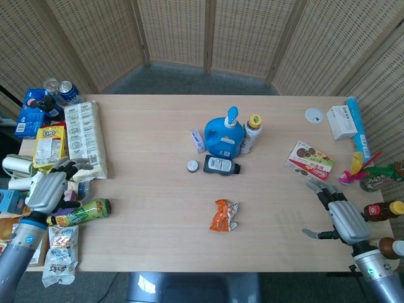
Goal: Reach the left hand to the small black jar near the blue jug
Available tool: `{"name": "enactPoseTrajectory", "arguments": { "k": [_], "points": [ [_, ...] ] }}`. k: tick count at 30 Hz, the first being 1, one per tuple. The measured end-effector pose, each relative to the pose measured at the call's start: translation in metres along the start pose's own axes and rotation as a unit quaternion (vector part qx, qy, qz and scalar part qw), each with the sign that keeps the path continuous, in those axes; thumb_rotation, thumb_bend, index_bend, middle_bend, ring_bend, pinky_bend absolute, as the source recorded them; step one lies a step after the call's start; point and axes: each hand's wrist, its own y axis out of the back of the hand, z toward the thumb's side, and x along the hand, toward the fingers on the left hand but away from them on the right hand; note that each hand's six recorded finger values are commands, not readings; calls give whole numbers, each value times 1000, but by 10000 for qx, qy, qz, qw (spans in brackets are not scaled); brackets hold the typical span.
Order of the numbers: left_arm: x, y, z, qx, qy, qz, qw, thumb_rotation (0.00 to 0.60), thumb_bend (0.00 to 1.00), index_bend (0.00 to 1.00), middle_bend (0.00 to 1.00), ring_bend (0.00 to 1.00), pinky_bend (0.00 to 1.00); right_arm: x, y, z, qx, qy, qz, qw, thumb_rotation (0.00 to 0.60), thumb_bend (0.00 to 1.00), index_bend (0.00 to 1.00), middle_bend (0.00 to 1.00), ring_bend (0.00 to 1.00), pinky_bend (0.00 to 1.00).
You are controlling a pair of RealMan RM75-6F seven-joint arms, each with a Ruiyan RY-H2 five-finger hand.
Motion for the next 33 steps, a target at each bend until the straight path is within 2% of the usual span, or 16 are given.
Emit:
{"name": "enactPoseTrajectory", "arguments": {
  "k": [3,10,14,23,33],
  "points": [
    [21,-9,7,337,-65,-85,9994,600,305,281,8,0,0,5,4,-4,6,-114,-44,9999,533,102,0,0,0,0],
    [74,-43,31,932,-225,-230,9951,600,305,364,0,0,0,14,11,-13,58,-307,-98,9995,534,102,0,0,0,0],
    [102,-58,44,1188,-275,-254,9922,600,305,343,0,0,0,17,15,-16,68,-380,-130,9992,531,103,0,0,0,0],
    [149,-94,80,1385,-445,-392,9886,600,305,224,0,0,0,23,20,-23,58,-537,-197,9983,517,103,0,0,0,0],
    [178,-136,114,1379,-624,-765,9855,600,297,214,0,0,0,35,29,-30,65,-709,-351,9968,509,103,0,0,0,0]
  ]
}}
